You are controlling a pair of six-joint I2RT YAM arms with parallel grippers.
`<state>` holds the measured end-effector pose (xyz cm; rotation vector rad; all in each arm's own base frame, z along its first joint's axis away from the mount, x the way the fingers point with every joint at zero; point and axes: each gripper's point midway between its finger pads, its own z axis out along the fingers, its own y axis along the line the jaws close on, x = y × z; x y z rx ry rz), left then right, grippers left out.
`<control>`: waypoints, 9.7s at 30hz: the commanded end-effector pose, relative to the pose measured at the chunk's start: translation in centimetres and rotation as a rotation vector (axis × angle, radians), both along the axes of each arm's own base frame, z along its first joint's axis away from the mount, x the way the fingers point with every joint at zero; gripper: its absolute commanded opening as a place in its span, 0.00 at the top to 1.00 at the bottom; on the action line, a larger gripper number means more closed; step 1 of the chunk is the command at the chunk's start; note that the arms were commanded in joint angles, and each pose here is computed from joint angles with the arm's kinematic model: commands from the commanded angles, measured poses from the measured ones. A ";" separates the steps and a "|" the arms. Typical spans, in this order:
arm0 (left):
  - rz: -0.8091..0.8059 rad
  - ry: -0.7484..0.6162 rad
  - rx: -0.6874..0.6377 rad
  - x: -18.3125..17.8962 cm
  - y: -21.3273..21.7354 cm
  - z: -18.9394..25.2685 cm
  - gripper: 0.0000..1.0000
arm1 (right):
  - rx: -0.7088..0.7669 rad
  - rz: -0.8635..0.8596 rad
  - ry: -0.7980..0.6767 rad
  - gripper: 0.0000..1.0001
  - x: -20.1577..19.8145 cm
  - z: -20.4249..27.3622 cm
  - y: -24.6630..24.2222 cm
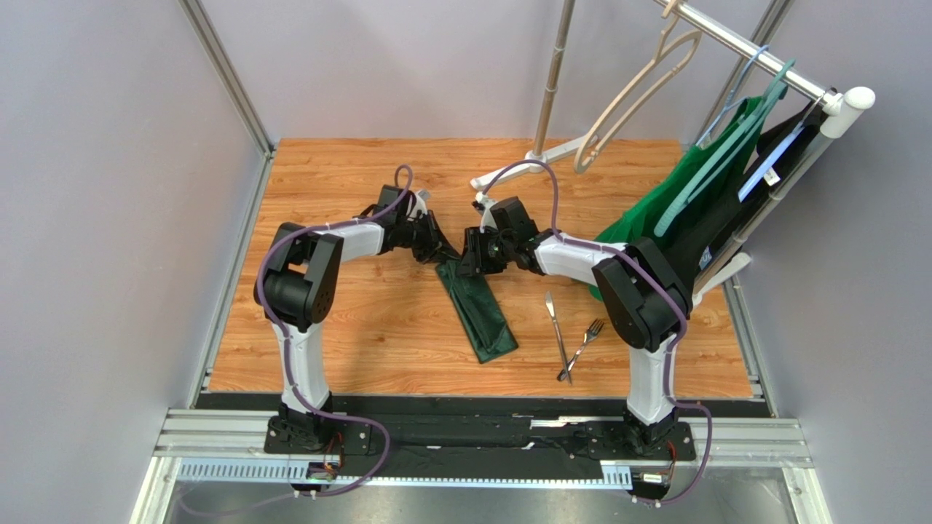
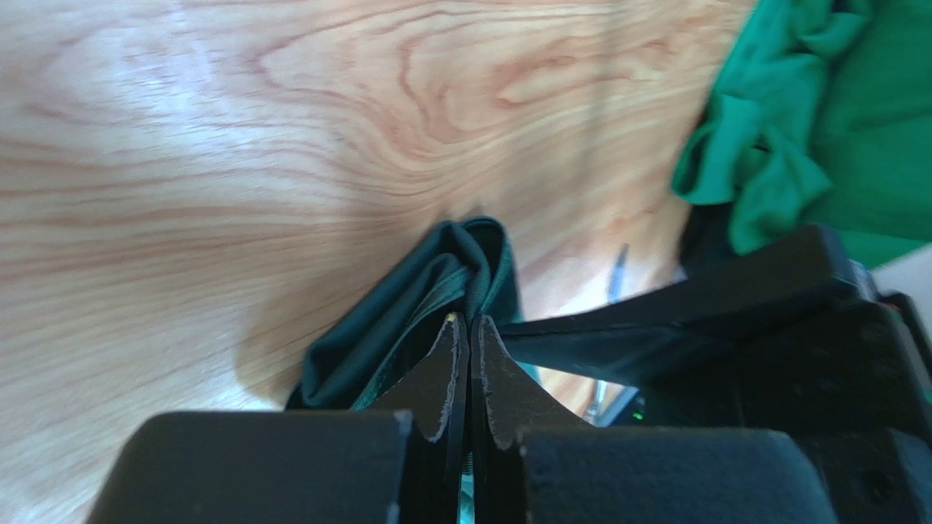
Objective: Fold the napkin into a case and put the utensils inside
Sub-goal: Pick up the top corner of the smaller rectangle folded napkin, then grasp the top corner of the smaller rectangle folded napkin from the folded napkin.
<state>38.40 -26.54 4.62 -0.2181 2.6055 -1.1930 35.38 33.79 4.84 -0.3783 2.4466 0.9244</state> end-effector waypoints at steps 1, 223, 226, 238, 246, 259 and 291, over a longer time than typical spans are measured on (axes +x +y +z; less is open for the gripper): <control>-0.019 0.005 -0.186 0.0 -1.6 2.0 1.00 | 0.069 0.024 -0.076 0.57 1.4 0.8 1.3; 0.348 0.345 -0.253 -4.1 1.6 4.3 1.00 | -0.019 0.101 -0.451 0.64 -3.6 4.9 5.3; 0.351 0.366 -0.268 -4.4 1.5 4.2 1.00 | -0.026 0.116 -0.469 0.58 -3.9 4.7 5.3; 0.404 0.463 -0.337 -5.0 1.3 3.9 1.00 | -0.105 0.153 -0.523 0.61 -4.0 3.1 6.9; 0.438 0.464 -0.365 -5.0 1.5 4.7 1.00 | -0.175 0.014 -0.569 0.72 -2.3 2.7 5.1; 0.348 0.358 -0.341 -4.4 1.2 4.8 1.00 | -0.089 0.026 -0.589 1.00 -3.3 4.6 4.7; -0.020 0.124 0.044 -4.9 1.5 1.8 0.68 | 0.080 0.352 -0.395 0.97 -5.3 3.4 6.6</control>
